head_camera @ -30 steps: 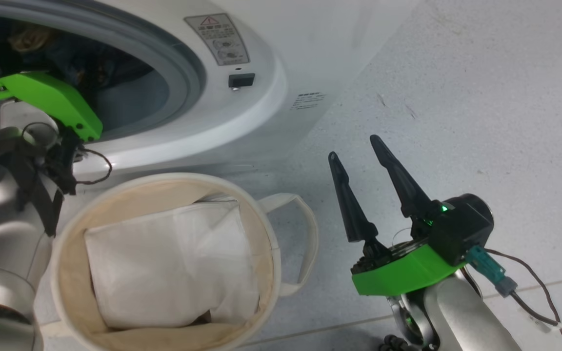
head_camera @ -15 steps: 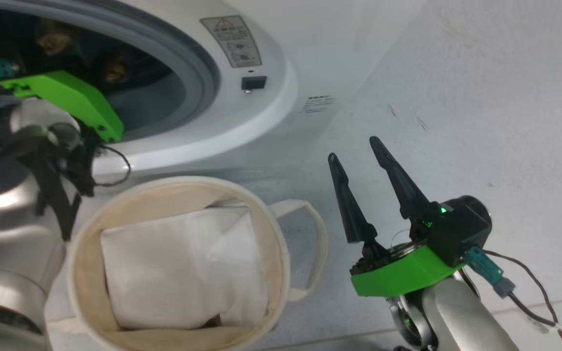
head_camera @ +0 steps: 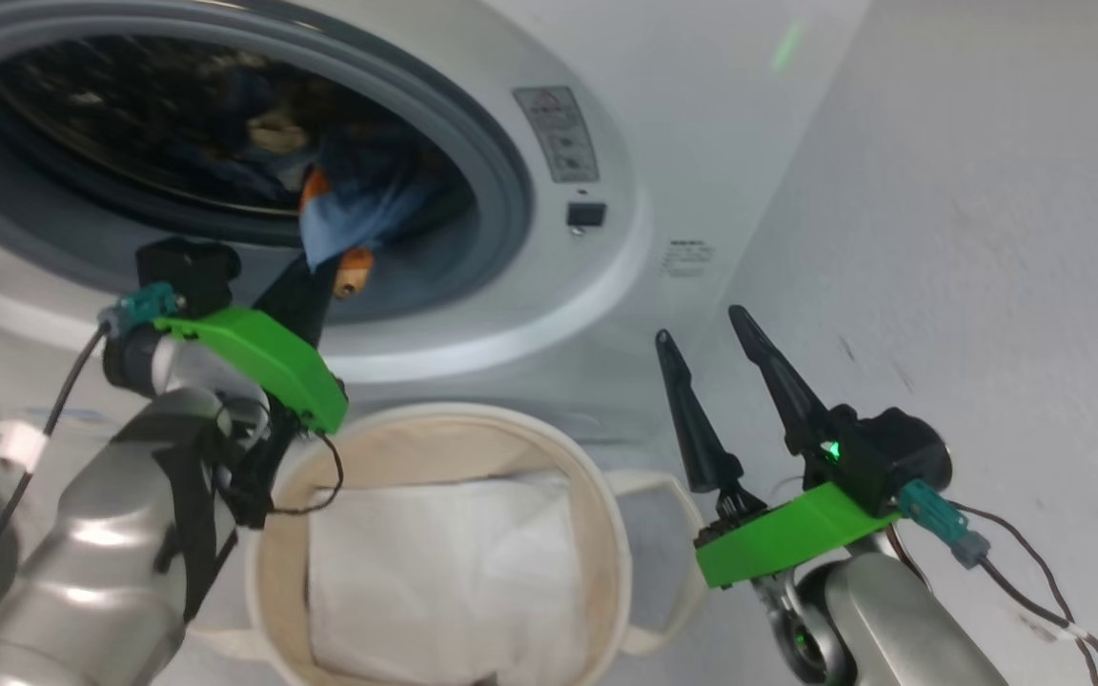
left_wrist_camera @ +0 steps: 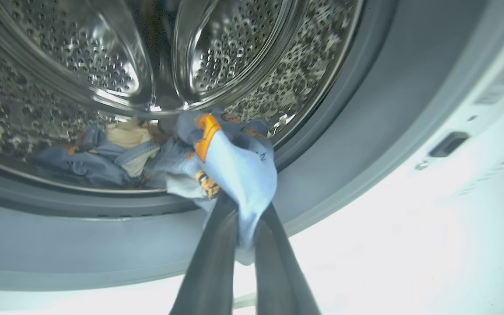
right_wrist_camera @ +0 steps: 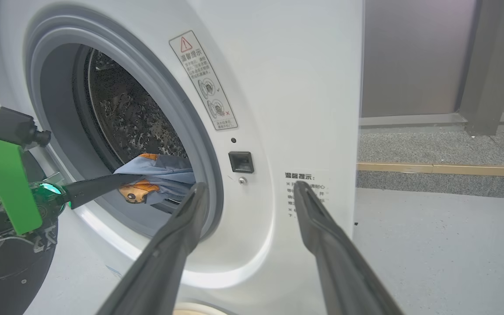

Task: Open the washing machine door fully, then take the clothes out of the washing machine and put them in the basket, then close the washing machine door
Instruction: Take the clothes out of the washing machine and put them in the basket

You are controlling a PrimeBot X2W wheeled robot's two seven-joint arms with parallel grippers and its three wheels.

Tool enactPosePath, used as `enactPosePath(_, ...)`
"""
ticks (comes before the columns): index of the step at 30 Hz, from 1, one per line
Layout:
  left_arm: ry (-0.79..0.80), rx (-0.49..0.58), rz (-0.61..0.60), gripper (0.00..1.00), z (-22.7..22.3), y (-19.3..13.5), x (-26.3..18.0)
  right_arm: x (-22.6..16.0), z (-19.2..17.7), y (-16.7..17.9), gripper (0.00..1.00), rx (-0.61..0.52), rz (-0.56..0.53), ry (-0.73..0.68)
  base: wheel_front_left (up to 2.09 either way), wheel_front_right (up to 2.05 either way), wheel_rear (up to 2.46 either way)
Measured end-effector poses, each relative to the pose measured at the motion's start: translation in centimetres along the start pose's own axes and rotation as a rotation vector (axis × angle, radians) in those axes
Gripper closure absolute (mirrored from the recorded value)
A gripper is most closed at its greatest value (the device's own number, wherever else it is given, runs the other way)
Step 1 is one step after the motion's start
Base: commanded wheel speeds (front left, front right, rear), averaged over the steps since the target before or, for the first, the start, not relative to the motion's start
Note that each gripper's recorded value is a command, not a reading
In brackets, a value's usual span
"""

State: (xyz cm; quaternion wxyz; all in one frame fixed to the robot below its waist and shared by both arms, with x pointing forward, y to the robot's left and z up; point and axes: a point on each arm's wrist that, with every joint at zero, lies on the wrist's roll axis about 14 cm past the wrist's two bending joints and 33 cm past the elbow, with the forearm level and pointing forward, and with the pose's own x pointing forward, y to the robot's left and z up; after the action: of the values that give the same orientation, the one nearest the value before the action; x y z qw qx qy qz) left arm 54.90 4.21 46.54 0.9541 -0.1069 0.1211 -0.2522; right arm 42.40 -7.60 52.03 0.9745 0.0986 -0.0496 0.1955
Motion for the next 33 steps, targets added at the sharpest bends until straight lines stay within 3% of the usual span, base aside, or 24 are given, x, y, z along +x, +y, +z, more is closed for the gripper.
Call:
enactPosePath(7, -0.141, 0.088, -0.063, 1.0, 5.8, -2.3, -5.4, -1.1, 1.7, 2.0, 0.0, 0.022, 0.038, -0.038, 0.0, 0.0, 0.0)
enactPosePath(14, -0.247, 0.201, -0.115, 1.0, 13.4, -7.0, -13.1, -2.3, 4.3, 3.9, 0.0, -0.001, 0.085, -0.101, 0.0, 0.0, 0.0)
enactPosePath(23, -0.371, 0.308, -0.101, 1.0, 21.0, -10.7, -21.0, -2.1, 6.8, 6.3, 0.0, -0.013, 0.152, -0.169, 0.0, 0.0, 0.0)
enactPosePath(27, -0.411, 0.328, -0.115, 1.0, 22.7, -12.1, -22.3, -2.2, 6.8, 6.4, 0.0, -0.008, 0.153, -0.17, 0.0, 0.0, 0.0)
enactPosePath(33, -0.37, 0.29, -0.118, 1.0, 21.6, -12.0, -22.3, -2.4, 6.5, 6.1, 0.0, -0.005, 0.143, -0.163, 0.0, 0.0, 0.0)
